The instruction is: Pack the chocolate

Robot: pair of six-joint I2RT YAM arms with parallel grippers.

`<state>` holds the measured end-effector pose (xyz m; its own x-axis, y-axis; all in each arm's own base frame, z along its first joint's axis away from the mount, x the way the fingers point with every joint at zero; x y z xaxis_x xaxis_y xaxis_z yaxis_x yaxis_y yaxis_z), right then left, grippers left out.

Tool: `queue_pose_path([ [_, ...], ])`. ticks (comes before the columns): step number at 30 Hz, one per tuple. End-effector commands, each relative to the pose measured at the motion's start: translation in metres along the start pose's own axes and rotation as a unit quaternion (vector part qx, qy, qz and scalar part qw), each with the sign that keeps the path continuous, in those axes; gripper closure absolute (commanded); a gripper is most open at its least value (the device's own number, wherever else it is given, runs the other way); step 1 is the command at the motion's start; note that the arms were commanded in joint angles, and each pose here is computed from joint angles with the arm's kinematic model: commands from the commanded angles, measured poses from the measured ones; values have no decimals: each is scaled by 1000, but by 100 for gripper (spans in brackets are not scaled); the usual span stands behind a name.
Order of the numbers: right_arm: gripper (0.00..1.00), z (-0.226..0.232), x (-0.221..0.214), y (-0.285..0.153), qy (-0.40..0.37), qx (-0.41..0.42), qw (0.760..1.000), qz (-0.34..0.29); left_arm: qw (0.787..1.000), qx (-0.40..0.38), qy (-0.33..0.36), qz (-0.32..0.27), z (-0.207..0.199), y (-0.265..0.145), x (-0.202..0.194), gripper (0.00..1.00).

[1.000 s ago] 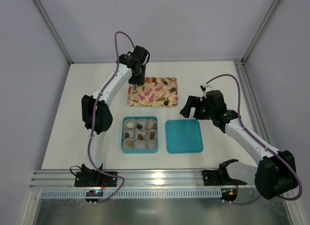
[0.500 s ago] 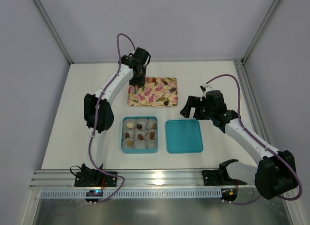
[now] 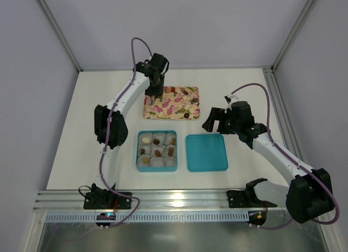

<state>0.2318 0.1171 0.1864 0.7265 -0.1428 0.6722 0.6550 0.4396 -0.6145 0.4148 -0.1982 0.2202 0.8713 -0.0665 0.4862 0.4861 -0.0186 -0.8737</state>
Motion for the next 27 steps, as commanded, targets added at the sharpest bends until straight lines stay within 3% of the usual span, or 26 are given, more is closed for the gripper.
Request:
queue_pose_path([
  [1,0,2,5,-1,-11,8,1000,-19,999,-5,-3,-42,4,-19,13,63],
  [27,0,3,4,-3,-9,11,1000,-22,999,-1,0,-48,8,-30,13,62],
])
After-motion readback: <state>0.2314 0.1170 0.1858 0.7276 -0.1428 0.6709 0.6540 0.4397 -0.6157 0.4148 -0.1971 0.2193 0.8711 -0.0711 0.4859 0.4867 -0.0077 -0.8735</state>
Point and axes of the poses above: each gripper's point midway between its finger pads, its own y axis out along the fingers, its own z axis along the line the jaws close on, x = y × z, the point moved 9 cm from there along -y, back along the fingers, and after that the axes turned 3 degrees about -y, right-handed, at the moved point
